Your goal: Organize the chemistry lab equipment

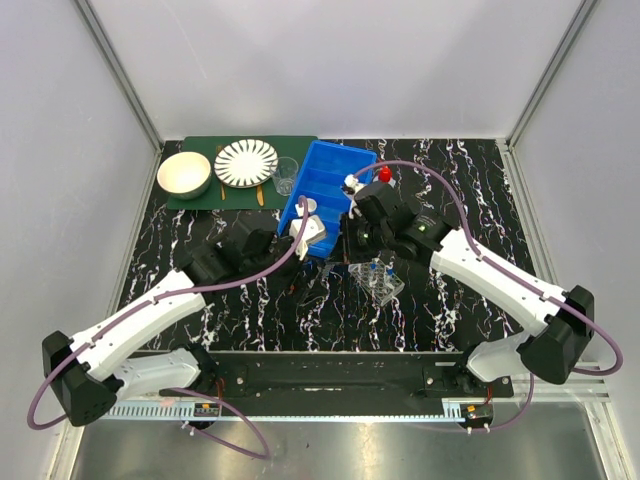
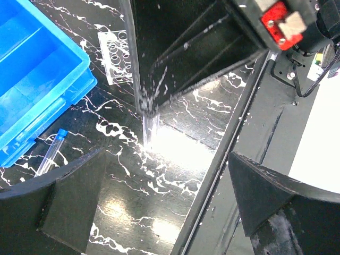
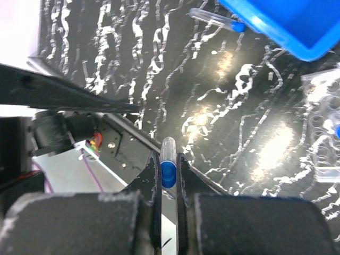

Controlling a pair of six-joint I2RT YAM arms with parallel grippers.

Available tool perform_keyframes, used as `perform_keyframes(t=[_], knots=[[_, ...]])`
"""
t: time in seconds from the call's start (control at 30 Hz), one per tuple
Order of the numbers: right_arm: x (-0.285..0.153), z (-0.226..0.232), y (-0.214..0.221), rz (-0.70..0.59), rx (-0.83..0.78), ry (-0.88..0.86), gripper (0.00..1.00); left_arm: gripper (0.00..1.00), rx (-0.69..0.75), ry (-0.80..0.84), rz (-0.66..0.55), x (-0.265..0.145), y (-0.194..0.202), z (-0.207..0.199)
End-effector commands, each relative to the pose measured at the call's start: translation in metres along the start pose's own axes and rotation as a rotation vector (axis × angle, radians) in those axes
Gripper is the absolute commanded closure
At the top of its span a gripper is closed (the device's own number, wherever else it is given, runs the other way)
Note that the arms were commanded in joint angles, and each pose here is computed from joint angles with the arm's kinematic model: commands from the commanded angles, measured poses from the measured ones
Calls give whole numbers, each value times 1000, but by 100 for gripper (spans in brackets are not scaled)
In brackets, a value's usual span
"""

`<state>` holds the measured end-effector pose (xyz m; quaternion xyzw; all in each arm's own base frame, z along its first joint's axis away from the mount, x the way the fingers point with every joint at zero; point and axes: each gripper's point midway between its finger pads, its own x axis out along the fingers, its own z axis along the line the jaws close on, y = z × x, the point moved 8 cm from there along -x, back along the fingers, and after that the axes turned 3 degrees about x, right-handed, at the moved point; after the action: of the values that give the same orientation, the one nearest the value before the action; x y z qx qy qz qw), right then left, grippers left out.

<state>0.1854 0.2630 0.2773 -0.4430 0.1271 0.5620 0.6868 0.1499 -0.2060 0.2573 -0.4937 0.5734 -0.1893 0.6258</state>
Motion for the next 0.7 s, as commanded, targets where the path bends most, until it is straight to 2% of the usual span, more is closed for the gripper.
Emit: perform_keyframes(t=[0.0, 0.33, 0.67], knots=[[-16, -14, -6, -97, -33, 151, 100, 1, 27, 4, -59, -6, -8, -3], [-24, -68, 2, -180, -1, 545, 100, 1, 18, -34, -35, -5, -5, 1], [-16, -91, 15, -193, 51, 682, 100, 1, 15, -70, -15, -6, -2, 4]])
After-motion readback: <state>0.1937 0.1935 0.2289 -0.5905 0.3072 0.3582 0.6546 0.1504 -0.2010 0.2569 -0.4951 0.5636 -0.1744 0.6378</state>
